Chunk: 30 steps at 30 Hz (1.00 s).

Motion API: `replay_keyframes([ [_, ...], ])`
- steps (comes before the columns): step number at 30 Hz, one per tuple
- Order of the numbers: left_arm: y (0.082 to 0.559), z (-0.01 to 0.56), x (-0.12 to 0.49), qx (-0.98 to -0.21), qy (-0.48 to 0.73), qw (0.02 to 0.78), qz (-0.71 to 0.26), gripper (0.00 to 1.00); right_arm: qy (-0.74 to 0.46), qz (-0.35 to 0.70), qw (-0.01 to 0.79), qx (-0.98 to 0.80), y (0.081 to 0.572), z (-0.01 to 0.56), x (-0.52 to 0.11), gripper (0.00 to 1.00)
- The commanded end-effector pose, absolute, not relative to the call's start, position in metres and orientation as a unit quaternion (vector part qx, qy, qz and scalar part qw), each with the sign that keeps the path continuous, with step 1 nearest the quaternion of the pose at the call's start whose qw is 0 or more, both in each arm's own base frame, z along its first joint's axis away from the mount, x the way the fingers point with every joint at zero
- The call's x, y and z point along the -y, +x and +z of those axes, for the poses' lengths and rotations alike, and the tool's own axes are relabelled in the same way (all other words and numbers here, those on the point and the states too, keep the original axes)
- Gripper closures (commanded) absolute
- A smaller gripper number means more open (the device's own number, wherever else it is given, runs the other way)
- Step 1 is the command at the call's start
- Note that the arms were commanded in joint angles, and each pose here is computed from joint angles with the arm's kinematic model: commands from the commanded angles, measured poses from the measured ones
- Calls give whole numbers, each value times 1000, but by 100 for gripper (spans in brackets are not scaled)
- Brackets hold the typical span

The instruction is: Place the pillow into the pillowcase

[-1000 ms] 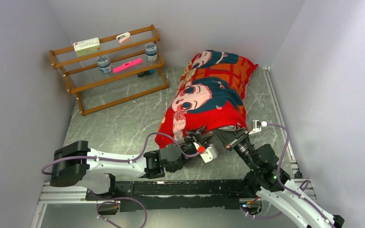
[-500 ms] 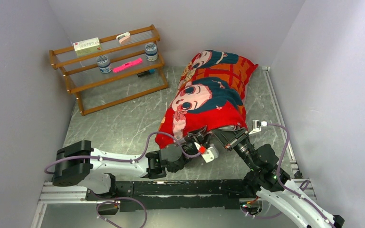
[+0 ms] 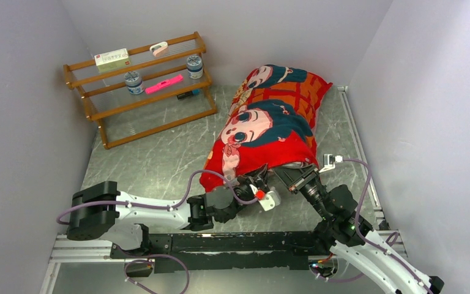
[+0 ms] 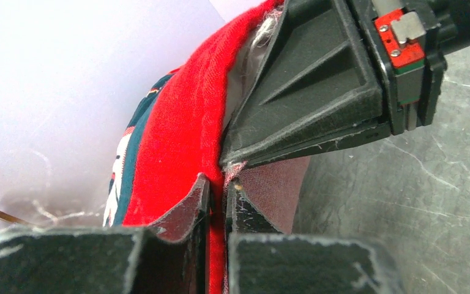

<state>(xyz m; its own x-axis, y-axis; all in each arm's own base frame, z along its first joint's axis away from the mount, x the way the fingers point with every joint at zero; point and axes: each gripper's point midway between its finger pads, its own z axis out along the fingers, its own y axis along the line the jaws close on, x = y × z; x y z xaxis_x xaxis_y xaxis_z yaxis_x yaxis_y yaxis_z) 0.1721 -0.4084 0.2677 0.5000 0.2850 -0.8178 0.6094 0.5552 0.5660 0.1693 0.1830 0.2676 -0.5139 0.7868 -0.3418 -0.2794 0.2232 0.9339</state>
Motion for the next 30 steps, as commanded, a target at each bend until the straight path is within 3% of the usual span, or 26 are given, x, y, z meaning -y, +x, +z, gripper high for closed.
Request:
replay_keyframes([
  [1,163,293,403,-463,441,756,-140,95,186,661,473,-552,158,333,-176,100],
  [5,160,290,406,-476,462,734,-145,95,186,661,474,-551,158,332,-176,100],
  [6,160,288,407,-483,468,726,-143,82,187,661,474,-551,158,331,-175,100],
  [7,160,285,406,-489,474,718,-142,59,187,661,473,-551,158,331,-176,100],
  [8,161,283,405,-495,475,714,-139,44,187,662,473,-550,158,331,-176,100],
  [9,162,280,402,-499,476,712,-134,40,186,663,472,-550,157,331,-176,100],
  [21,180,278,386,-503,435,741,-90,33,184,668,469,-548,156,332,-177,100],
  [30,190,286,395,-487,436,751,-88,39,184,666,472,-548,155,332,-175,100],
])
